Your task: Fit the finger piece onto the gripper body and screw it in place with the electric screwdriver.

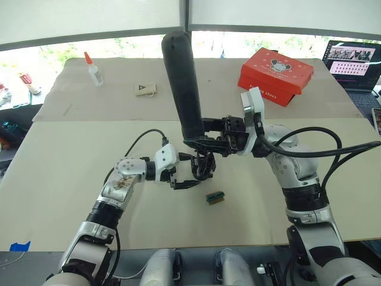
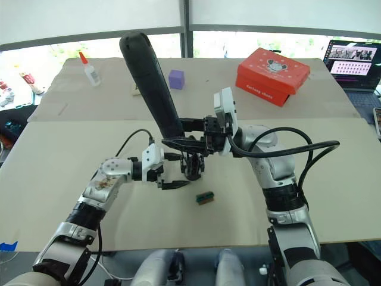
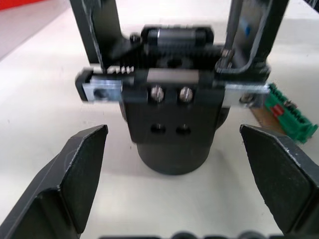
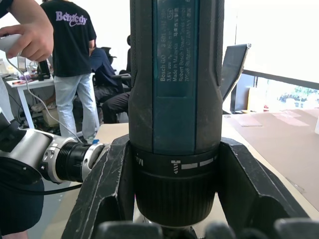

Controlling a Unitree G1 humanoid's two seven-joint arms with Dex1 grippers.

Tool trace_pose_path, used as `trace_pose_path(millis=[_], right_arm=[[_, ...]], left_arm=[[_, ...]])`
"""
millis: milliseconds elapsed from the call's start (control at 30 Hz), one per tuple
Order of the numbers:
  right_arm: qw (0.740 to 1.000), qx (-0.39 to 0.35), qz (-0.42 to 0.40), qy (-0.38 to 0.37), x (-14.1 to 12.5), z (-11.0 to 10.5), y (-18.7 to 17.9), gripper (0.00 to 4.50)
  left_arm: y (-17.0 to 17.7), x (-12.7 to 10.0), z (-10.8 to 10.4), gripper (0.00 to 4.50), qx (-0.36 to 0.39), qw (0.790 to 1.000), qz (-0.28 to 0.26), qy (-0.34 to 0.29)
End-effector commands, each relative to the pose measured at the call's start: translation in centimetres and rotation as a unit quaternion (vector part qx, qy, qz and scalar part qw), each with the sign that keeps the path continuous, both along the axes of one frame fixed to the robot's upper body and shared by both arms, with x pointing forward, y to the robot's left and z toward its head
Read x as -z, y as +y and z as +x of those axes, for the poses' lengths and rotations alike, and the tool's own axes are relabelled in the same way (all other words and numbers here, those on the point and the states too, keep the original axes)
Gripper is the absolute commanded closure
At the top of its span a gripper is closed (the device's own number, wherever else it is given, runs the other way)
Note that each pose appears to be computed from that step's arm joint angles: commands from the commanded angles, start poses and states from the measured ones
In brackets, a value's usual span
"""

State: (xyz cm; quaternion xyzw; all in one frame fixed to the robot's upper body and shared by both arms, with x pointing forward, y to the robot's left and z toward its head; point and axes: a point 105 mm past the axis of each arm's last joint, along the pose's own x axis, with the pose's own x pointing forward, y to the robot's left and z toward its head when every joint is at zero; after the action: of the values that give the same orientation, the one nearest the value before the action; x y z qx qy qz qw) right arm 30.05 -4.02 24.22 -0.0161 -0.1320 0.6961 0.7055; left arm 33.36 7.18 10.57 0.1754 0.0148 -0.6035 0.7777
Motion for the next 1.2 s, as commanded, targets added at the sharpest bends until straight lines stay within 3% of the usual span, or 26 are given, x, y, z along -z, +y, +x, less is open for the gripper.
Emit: trace_pose_path(millis=[33,500,600,700,1200], right_arm=[[0.999,-0.013,0.009,-0.032,-1.1,-1.0,0.1,2.61],[1.000,0.004,0.001,-0.030,-0.5,-0.3,-0.1,2.61],[1.000,0.008,-0.001,-0.029,-0.4,-0.2,-0.2,2.61],[1.000,0.011,-0.002,-0.026,-0.3,-0.1,-0.2,2.61],[0.998,0.062,0.021,0.016,1.5,0.5,-1.1,2.61]], left_arm=[[-0.6,-1.2,0.3,0.00,0.010,1.000,-0.007,-0.029],[-2.0,-0.3,1.1,0.00,0.016,1.000,-0.007,-0.016],[-2.4,-0.1,1.1,0.85,0.020,1.000,-0.013,-0.010],[-2.5,0.2,1.1,2.17,0.022,1.000,-0.011,-0.008],[-2.0,0.7,1.7,2.20,0.013,1.000,0.003,-0.009]])
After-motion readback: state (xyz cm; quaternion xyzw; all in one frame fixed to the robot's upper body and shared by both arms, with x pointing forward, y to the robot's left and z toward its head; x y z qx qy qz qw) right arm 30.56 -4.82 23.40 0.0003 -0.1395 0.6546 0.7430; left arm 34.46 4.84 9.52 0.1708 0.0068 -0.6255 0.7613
